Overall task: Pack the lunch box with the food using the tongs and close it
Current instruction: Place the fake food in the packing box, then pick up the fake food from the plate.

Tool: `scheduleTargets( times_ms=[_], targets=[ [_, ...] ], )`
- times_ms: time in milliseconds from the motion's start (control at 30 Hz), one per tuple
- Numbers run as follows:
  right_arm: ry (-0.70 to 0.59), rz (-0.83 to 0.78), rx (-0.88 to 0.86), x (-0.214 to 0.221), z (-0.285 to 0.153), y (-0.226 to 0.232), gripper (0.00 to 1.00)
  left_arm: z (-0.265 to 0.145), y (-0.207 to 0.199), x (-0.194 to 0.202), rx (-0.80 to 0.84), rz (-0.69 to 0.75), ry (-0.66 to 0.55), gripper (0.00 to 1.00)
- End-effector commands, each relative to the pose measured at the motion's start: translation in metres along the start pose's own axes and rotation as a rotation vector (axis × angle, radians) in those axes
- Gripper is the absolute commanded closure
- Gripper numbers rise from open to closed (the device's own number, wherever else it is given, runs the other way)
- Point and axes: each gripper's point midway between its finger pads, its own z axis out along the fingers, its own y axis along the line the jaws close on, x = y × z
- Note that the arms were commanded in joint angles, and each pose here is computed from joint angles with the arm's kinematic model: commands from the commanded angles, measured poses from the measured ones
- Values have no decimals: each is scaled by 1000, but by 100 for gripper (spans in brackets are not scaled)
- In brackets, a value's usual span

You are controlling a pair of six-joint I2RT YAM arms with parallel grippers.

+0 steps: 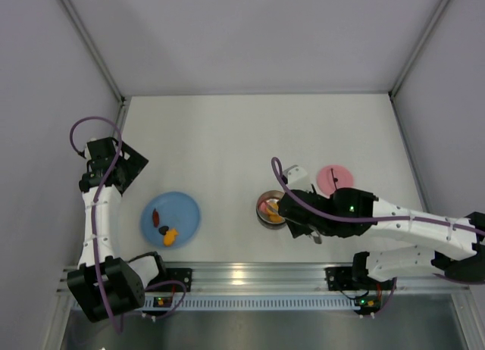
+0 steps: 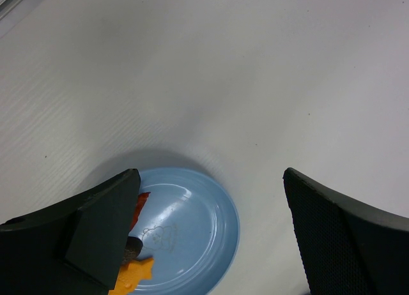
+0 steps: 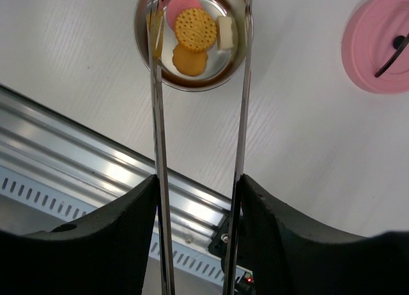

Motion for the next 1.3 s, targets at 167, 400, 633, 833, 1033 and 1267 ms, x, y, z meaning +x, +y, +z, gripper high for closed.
scheduleTargets(
  times_ms=[167,400,633,833,1033,1267],
  targets=[
    [-103,10,-38,-46,-12,16,49,-1,-8,-10,41,-2,-39,1],
    [-167,-55,-184,-97,-6,76,50,0,-7,-9,35,-2,-38,1],
    [-146,-159,-364,-125,20,158,52,1,-6,-9,31,-2,-39,1],
    [-147,-233,-461,-138,30,207,53,2,-4,-9,21,-2,-37,1],
    [-110,-282,-527,-129,53,241,53,3,-4,-9,15,-2,-35,1],
    [-80,-331,-564,-118,70,273,53,4,-3,-8,11,-2,-32,1]
  ],
)
